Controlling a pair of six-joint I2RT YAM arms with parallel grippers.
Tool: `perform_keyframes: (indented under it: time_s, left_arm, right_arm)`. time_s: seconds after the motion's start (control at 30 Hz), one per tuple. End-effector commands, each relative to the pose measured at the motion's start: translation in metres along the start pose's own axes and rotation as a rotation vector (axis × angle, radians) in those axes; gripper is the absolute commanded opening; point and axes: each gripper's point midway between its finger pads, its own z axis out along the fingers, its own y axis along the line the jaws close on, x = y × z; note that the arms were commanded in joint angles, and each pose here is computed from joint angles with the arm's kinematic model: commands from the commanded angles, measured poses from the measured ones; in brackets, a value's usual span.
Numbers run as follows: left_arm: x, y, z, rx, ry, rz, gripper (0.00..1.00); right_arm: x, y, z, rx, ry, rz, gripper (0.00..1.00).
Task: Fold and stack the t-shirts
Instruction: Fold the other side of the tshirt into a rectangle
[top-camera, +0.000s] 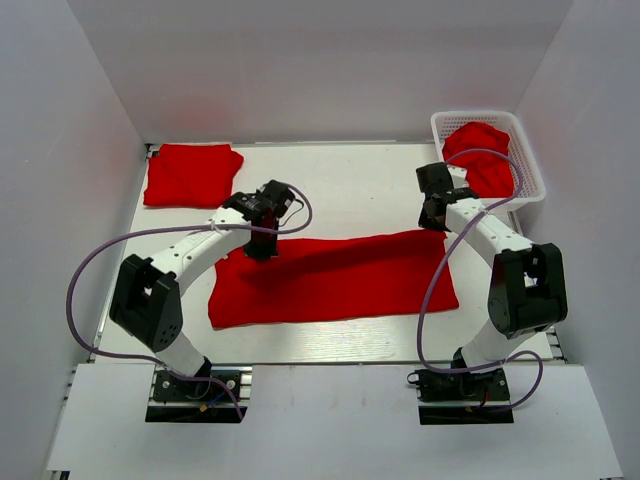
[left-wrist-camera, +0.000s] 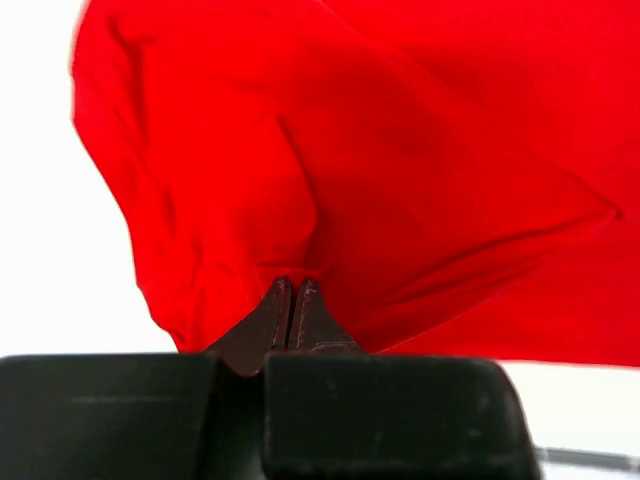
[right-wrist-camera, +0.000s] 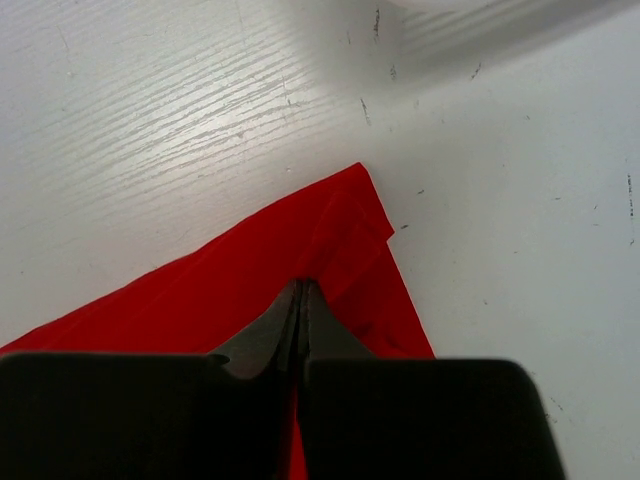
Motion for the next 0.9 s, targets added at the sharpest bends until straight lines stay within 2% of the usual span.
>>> perform_keyframes:
  time_s: [0.0,0.23,0.53,0.87]
  left_arm:
    - [0.02,-0.005,-0.014,0.059,0.051,-0.011,0.0]
    - [0.038,-0.028,-0.026,0.146,0.113,-0.002,0.0]
    - [0.044,-0.029,-0.052,0.115,0.185,0.039,0.0]
    - [0.065,-0.042,-0.02,0.087,0.263,0.076,0.0]
  right_arm:
    - [-0.004,-0.006,-0.003,0.023,-0.016,0.002,0.0]
    - [0.0,-0.003,0.0,0.013,-0.001,-0.011,0.0]
    - [0.004,-0.003,0.003,0.02,0.013,-0.018,0.0]
    - [0.011,-0.003,0.009,0.018,0.038,-0.019,0.0]
